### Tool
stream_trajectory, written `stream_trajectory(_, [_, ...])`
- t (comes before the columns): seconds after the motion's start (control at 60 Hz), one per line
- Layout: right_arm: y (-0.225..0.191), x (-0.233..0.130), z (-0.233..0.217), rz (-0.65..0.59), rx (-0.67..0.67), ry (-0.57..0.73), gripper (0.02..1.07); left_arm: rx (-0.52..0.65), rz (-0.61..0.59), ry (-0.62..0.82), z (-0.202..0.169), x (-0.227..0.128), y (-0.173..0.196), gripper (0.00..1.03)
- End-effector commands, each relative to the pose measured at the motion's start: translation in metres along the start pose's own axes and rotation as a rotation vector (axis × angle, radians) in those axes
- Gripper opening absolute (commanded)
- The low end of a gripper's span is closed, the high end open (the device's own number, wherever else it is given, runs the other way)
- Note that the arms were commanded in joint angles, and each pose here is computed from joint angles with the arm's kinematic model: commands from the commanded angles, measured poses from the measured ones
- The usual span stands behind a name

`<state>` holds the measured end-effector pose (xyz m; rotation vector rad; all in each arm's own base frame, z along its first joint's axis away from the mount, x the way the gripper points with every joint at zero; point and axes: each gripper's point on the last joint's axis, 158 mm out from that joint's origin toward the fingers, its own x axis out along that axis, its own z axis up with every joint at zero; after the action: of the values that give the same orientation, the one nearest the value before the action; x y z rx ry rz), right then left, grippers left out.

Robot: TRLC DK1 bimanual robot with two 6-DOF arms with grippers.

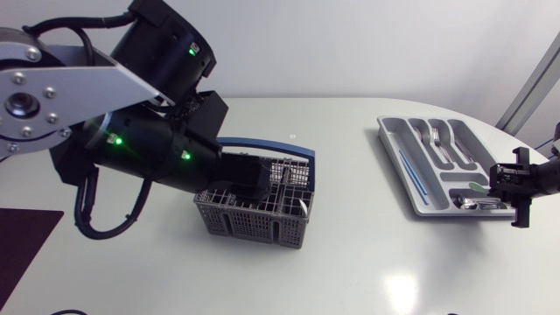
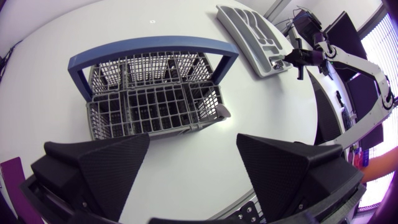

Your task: Unload the cutlery basket into the drawer organizer.

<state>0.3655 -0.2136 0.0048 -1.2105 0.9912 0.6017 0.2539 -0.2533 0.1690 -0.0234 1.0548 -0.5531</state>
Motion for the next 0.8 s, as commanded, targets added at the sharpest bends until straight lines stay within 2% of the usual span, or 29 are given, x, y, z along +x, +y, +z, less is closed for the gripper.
stream_trajectory(0.0, [0.007,0.008,-0.007,0.017,-0.034,0.017,0.13,0.005,0.013,0.017,-0.011,0.001,0.002,0.98])
stream_trajectory(0.083, [0.008,0.01,-0.011,0.013,-0.039,0.037,0.18,0.01,0.017,0.017,-0.012,0.001,0.002,0.98])
stream_trajectory(0.25, [0.006,0.008,-0.014,-0.01,-0.04,0.061,0.39,0.01,0.025,0.023,-0.014,0.0,0.003,0.98])
stream_trajectory(0.35, [0.003,0.004,-0.014,-0.04,-0.042,0.069,0.46,0.012,0.022,0.022,-0.016,-0.002,0.003,0.98])
stream_trajectory(0.567, [0.003,-0.024,0.005,-0.096,-0.017,0.049,0.5,0.016,0.031,0.031,-0.025,-0.002,0.003,0.98])
stream_trajectory(0.7, [0.007,-0.047,0.039,-0.118,0.032,0.005,0.5,0.014,0.034,0.038,-0.032,-0.001,0.004,0.98])
stream_trajectory(0.783, [0.02,-0.06,0.071,-0.079,0.066,-0.043,0.5,0.015,0.042,0.051,-0.038,0.002,0.007,0.98])
